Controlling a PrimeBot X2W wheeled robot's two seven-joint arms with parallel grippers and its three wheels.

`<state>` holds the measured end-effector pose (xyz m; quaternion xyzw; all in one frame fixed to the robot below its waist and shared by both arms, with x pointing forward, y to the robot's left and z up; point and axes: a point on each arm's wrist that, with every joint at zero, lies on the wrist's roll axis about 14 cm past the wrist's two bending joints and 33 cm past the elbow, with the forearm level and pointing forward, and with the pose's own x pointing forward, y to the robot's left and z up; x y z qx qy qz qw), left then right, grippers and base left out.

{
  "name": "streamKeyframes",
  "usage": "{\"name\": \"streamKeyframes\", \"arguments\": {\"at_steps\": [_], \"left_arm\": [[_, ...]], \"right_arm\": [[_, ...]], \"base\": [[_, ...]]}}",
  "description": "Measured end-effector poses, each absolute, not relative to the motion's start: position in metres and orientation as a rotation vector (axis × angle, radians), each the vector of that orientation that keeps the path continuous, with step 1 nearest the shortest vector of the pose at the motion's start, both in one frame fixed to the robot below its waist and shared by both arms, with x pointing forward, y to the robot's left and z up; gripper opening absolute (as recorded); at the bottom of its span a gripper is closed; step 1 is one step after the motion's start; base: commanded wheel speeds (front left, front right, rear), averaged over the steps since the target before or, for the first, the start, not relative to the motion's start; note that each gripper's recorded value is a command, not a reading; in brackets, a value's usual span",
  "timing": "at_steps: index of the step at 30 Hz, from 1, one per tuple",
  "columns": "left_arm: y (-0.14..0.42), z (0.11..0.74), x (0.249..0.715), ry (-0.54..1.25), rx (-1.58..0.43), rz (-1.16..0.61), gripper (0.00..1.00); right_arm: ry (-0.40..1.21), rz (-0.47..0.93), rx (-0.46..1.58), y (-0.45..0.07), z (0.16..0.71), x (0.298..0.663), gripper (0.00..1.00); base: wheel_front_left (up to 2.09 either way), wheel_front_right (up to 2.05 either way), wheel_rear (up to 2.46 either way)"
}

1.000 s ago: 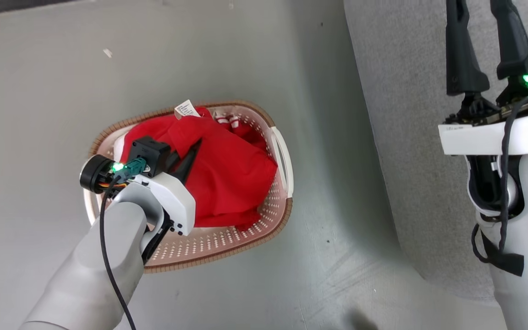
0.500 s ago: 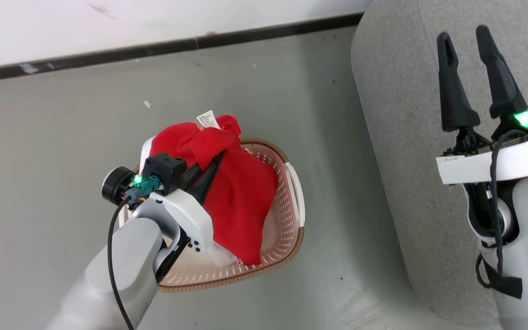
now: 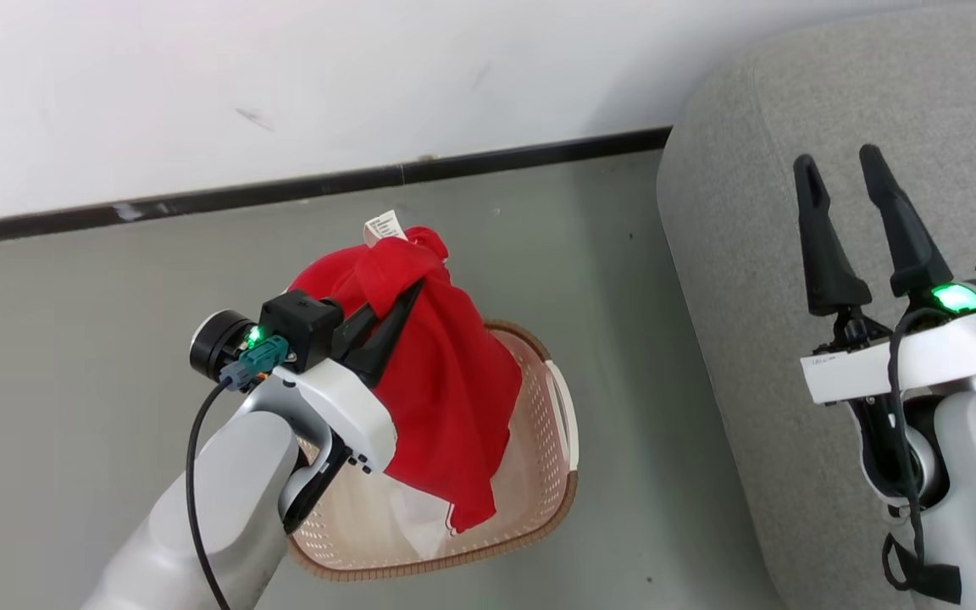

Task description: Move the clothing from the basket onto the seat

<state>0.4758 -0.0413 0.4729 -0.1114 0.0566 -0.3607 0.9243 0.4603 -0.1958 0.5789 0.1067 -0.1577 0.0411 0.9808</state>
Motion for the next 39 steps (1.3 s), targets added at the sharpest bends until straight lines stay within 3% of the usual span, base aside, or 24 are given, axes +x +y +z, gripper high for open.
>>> {"name": "streamKeyframes", "arguments": {"at_steps": [28, 39], "left_arm": [[-0.036, 0.578, 0.445, -0.122, -0.189, -0.761, 0.0], [-0.053, 0.587, 0.428, -0.136, -0.188, -0.817, 0.0]], "right_arm": [[-0.299, 0.182, 0.231, -0.167, 0.587, 0.402, 1.0], [-0.167, 0.347, 0.209, -0.115, 0.549, 0.388, 1.0]], "base": [[0.0, 0.0, 0.0], [0.0, 0.0, 0.0]]}}
